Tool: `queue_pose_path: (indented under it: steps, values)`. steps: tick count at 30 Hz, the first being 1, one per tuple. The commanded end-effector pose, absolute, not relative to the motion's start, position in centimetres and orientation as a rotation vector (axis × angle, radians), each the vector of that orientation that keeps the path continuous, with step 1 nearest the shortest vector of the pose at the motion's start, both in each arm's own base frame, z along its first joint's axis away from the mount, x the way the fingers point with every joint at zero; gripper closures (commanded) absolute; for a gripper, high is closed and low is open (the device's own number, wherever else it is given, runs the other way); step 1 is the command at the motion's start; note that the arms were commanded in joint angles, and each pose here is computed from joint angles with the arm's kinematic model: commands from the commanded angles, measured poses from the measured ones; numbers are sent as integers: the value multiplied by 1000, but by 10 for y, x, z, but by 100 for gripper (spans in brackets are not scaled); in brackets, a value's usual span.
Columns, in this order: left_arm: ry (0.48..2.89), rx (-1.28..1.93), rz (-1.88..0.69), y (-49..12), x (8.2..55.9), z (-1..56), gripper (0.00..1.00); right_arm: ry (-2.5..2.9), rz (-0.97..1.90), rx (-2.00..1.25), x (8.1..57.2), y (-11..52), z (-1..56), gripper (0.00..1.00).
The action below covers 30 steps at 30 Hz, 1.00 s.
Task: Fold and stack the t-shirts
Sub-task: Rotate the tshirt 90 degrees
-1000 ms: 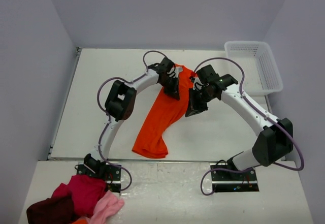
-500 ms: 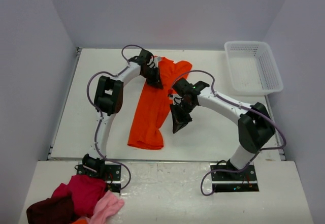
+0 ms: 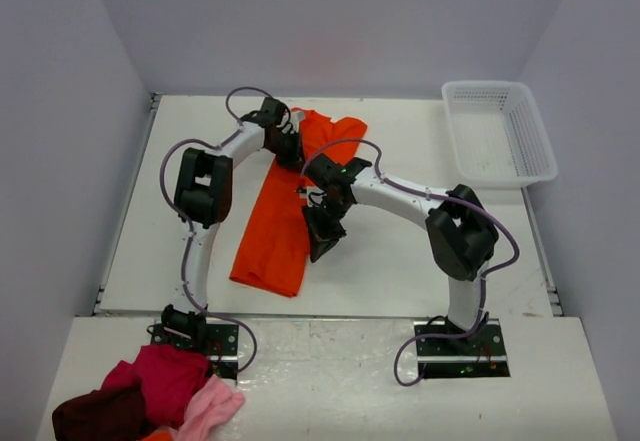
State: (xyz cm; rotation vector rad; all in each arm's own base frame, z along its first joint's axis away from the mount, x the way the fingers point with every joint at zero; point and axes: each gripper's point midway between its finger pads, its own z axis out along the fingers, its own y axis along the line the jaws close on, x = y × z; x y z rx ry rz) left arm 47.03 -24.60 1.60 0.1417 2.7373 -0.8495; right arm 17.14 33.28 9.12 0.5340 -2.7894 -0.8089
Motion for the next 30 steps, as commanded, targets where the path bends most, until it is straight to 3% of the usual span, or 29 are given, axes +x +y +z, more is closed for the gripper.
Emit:
queue_pose_path:
  steps: [1,16,30]
  values:
    - [2823,146,-630,-204,461,-12,100,-2755,-903,577,175,360,108,100]
    - [2815,-117,-491,-99,477,-14,100,-2692,-880,619,168,384,96,100]
    - [2805,-146,-569,-100,474,-16,100,-2665,-826,633,170,395,67,100]
